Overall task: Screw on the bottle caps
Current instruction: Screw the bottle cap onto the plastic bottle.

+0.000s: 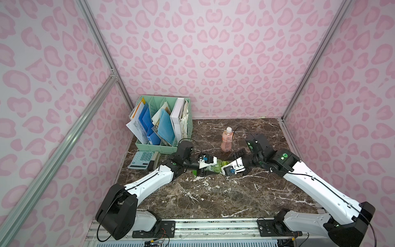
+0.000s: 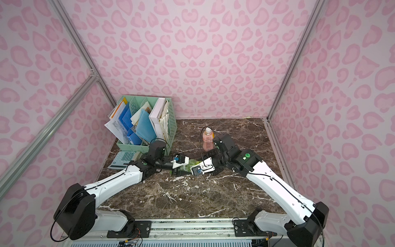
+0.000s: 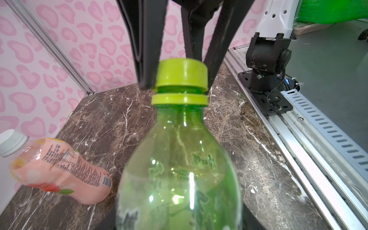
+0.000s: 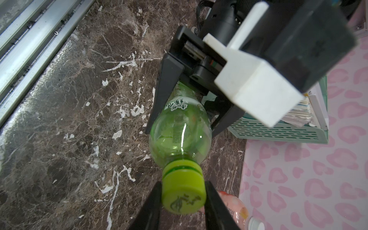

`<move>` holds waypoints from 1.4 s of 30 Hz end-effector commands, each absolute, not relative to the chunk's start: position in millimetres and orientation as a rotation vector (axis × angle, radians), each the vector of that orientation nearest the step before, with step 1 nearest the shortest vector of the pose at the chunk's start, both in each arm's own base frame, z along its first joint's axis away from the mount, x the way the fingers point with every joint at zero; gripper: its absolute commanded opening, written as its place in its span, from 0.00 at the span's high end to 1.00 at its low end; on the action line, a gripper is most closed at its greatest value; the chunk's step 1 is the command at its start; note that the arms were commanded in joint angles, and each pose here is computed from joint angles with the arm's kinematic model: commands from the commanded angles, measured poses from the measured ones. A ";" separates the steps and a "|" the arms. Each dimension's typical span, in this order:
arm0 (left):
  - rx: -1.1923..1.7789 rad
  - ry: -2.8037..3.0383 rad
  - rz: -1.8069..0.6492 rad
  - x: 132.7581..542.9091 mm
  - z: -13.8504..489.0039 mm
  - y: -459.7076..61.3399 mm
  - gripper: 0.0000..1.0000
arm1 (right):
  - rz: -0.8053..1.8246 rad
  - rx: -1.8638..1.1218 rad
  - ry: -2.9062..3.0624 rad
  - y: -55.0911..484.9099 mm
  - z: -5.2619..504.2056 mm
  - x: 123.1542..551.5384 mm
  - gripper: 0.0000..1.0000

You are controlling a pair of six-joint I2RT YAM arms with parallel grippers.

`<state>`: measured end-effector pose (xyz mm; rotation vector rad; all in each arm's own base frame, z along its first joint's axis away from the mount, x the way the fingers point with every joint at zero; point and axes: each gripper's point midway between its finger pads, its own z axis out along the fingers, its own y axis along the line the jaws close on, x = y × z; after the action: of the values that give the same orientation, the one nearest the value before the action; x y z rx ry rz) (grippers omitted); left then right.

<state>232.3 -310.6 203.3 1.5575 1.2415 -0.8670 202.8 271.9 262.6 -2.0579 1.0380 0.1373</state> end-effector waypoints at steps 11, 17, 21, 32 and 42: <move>1.451 1.203 -0.529 248.0 209.1 -311.4 0.43 | 0.792 -1.378 1.944 301.9 257.9 213.8 0.76; 1.337 1.155 -0.261 260.3 213.0 -311.3 0.43 | 1.419 -0.649 2.397 300.2 247.8 228.6 0.67; 1.305 1.111 -0.156 260.8 212.7 -312.8 0.44 | 1.631 -0.140 2.439 292.6 241.9 237.8 0.67; 1.356 1.214 -0.137 272.0 185.6 -303.8 0.44 | 1.224 -0.261 2.225 239.5 285.3 250.9 0.32; 1.537 1.293 -0.567 250.2 179.8 -301.7 0.45 | 0.386 -1.340 1.663 239.2 298.5 227.5 0.31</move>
<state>278.1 -295.7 190.2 1.4376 1.2787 -0.3448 234.1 244.3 307.1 -0.9602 1.9136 0.7261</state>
